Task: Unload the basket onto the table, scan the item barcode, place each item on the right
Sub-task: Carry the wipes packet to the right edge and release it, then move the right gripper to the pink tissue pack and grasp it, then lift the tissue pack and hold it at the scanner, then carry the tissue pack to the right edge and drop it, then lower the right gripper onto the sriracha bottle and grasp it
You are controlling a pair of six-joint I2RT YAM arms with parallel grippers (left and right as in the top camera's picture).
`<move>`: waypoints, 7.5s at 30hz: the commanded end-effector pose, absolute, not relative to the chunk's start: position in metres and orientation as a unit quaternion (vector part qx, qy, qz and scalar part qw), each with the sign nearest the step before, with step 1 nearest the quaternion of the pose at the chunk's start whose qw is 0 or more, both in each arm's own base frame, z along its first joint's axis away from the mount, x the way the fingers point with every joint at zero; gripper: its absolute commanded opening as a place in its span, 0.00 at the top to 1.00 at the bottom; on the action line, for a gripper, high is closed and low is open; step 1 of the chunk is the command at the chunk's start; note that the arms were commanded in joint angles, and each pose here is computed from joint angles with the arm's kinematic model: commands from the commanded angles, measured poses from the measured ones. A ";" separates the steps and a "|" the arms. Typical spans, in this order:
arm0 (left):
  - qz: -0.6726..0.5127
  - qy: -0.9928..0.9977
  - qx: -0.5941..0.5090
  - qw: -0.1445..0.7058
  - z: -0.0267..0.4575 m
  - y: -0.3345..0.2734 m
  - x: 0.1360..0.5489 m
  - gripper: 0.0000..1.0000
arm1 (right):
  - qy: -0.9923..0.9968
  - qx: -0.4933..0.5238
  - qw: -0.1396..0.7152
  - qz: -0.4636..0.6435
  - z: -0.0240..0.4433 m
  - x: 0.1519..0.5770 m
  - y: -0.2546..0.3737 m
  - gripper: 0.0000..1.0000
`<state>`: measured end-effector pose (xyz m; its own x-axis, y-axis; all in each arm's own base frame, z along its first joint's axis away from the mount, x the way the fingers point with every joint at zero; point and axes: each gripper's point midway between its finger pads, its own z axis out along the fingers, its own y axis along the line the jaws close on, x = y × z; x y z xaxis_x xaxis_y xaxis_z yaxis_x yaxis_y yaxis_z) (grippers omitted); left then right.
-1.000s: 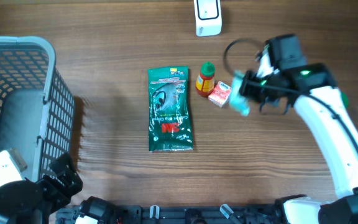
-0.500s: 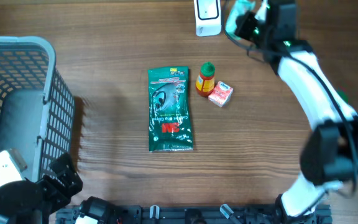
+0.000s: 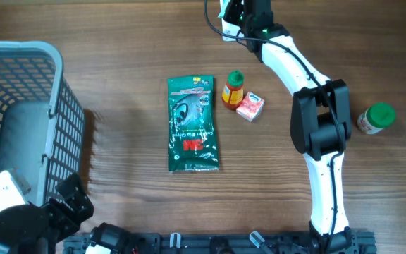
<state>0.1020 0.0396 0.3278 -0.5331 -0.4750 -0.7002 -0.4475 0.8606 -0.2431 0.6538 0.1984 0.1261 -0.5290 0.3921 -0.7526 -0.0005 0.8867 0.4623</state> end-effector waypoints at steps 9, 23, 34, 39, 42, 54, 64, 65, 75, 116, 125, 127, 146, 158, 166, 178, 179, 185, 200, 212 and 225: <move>-0.017 0.872 -0.272 0.407 0.328 0.041 0.102 0.00 | 0.771 0.227 0.593 -0.055 0.318 0.628 0.009 0.95; -0.017 0.872 -0.272 0.407 0.328 0.041 0.102 0.00 | 0.840 0.441 0.221 -0.226 0.104 0.445 -0.366 0.95; -0.017 0.872 -0.272 0.407 0.328 0.041 0.102 0.00 | 0.800 0.484 0.354 -0.027 0.254 0.443 -0.335 0.00; -0.017 0.872 -0.272 0.407 0.328 0.041 0.102 0.00 | 0.796 0.417 0.433 0.073 0.363 0.434 -0.244 0.00; -0.017 0.872 -0.272 0.407 0.328 0.041 0.102 0.00 | 0.802 0.421 0.407 0.115 0.380 0.416 -0.184 0.00; -0.017 0.872 -0.272 0.407 0.328 0.041 0.102 0.00 | 0.907 0.368 0.102 0.180 0.278 0.370 0.018 0.04; -0.017 0.872 -0.272 0.407 0.328 0.041 0.102 0.00 | 0.938 0.293 0.009 0.185 0.080 0.358 0.109 0.29; -0.017 0.872 -0.272 0.407 0.328 0.041 0.102 0.00 | 0.937 0.291 0.023 0.191 0.068 0.362 0.110 0.29; -0.017 0.872 -0.272 0.407 0.328 0.041 0.102 0.00 | 0.925 0.265 0.078 0.261 0.018 0.365 0.142 0.41; -0.017 0.872 -0.272 0.407 0.328 0.041 0.102 0.00 | 0.761 -0.190 0.109 0.611 0.133 0.237 0.149 0.95; -0.017 0.872 -0.272 0.407 0.328 0.041 0.102 0.00 | 0.818 -0.172 0.100 0.540 0.115 0.278 0.137 0.95; -0.017 0.872 -0.272 0.407 0.328 0.041 0.102 0.00 | 0.885 -0.099 0.080 0.447 0.085 0.308 0.117 0.95; -0.017 0.872 -0.272 0.407 0.328 0.041 0.102 0.00 | 0.935 -0.044 0.347 0.065 0.151 0.518 0.104 0.95; -0.017 0.872 -0.272 0.407 0.329 0.041 0.102 0.00 | 0.908 -0.084 0.402 -0.082 0.108 0.632 0.132 0.95; -0.017 0.872 -0.272 0.407 0.328 0.041 0.102 0.00 | 0.896 -0.078 0.433 -0.063 0.121 0.637 0.157 0.95; -0.017 0.872 -0.272 0.407 0.328 0.041 0.102 0.00 | 0.867 0.190 0.447 -0.109 0.233 0.604 -0.053 0.96; -0.017 0.872 -0.272 0.407 0.328 0.041 0.102 0.00 | 0.870 0.211 0.430 -0.120 0.223 0.598 -0.083 0.96; -0.017 0.872 -0.272 0.407 0.328 0.041 0.102 0.00 | 0.882 0.300 0.346 -0.113 0.161 0.560 -0.216 0.96; -0.017 0.872 -0.272 0.407 0.328 0.041 0.102 0.00 | 0.856 0.440 0.271 -0.018 0.126 0.467 -0.330 0.00; -0.017 0.872 -0.272 0.407 0.328 0.041 0.102 0.00 | 0.826 0.469 0.269 0.160 0.284 0.447 -0.121 0.00; -0.017 0.872 -0.272 0.407 0.328 0.041 0.102 0.00 | 0.887 0.408 -0.004 0.216 0.230 0.395 0.129 0.00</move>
<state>0.1019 0.0396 0.3277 -0.5333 -0.4749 -0.7000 -0.4476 0.8606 -0.2428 0.3925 0.0946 0.2500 -0.6952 0.7039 0.1455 0.6838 0.5853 0.4356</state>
